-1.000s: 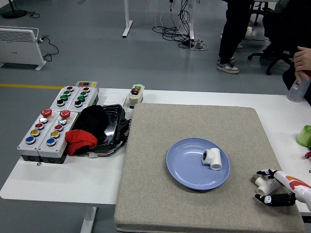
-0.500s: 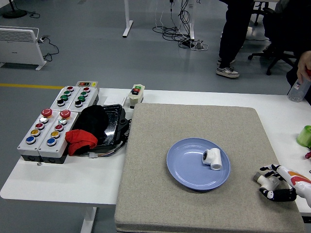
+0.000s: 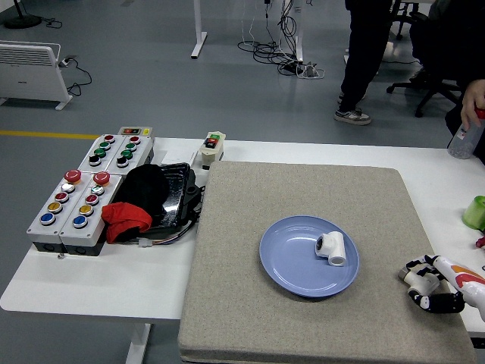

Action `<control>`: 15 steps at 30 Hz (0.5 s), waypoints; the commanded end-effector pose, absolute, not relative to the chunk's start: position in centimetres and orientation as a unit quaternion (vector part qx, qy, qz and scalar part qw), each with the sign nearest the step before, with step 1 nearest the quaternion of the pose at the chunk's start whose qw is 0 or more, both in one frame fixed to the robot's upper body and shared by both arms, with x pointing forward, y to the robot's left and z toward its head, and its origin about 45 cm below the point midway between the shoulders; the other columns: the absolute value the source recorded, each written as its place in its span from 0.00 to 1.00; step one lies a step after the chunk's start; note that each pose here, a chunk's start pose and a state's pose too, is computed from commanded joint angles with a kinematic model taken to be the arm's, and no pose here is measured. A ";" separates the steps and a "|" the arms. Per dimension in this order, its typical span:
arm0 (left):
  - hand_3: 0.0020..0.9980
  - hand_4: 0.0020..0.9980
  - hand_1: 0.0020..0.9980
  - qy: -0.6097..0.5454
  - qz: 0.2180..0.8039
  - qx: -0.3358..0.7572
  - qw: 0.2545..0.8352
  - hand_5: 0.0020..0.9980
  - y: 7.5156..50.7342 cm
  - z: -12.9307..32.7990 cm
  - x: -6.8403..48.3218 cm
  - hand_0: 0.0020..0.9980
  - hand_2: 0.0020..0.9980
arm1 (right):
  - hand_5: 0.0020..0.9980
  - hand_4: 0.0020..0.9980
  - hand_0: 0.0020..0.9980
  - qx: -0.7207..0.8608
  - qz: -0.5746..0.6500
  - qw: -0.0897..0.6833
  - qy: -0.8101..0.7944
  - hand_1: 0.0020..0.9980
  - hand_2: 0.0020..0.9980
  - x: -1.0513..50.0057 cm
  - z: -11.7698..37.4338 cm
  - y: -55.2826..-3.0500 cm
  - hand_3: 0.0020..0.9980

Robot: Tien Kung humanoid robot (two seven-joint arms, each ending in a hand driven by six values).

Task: Pick pipe place plate twice

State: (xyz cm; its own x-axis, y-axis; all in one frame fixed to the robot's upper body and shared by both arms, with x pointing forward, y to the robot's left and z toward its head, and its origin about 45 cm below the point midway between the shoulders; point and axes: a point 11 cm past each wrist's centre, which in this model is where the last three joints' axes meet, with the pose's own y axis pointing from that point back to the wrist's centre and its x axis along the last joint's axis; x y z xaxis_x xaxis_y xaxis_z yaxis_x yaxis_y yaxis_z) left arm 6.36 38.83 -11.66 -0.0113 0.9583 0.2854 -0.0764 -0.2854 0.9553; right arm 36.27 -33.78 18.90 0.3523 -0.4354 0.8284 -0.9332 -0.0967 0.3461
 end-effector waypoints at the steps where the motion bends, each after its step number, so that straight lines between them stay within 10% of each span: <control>1: 0.58 0.20 0.59 0.403 0.586 0.547 0.442 1.00 38.8 -11.7 6.4 0.62 0.52 | 0.31 0.65 0.39 0.688 0.277 0.448 -0.500 0.51 0.58 36.3 19.1 -33.8 0.73; 15: 0.58 0.20 0.59 0.403 0.585 0.547 0.442 1.00 38.8 -11.7 6.4 0.62 0.52 | 0.30 0.65 0.36 0.709 0.286 0.401 -0.504 0.49 0.57 37.5 21.1 -31.1 0.71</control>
State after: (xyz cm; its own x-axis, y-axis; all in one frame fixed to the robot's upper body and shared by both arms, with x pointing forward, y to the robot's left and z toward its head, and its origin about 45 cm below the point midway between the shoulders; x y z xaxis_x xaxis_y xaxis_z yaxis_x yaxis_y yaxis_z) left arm 6.35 38.84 -11.66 -0.0108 0.9586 0.2844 -0.0757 -0.2844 0.9557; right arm 37.46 -31.14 21.10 0.3281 -0.4854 0.8104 -0.9446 -0.1693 0.2811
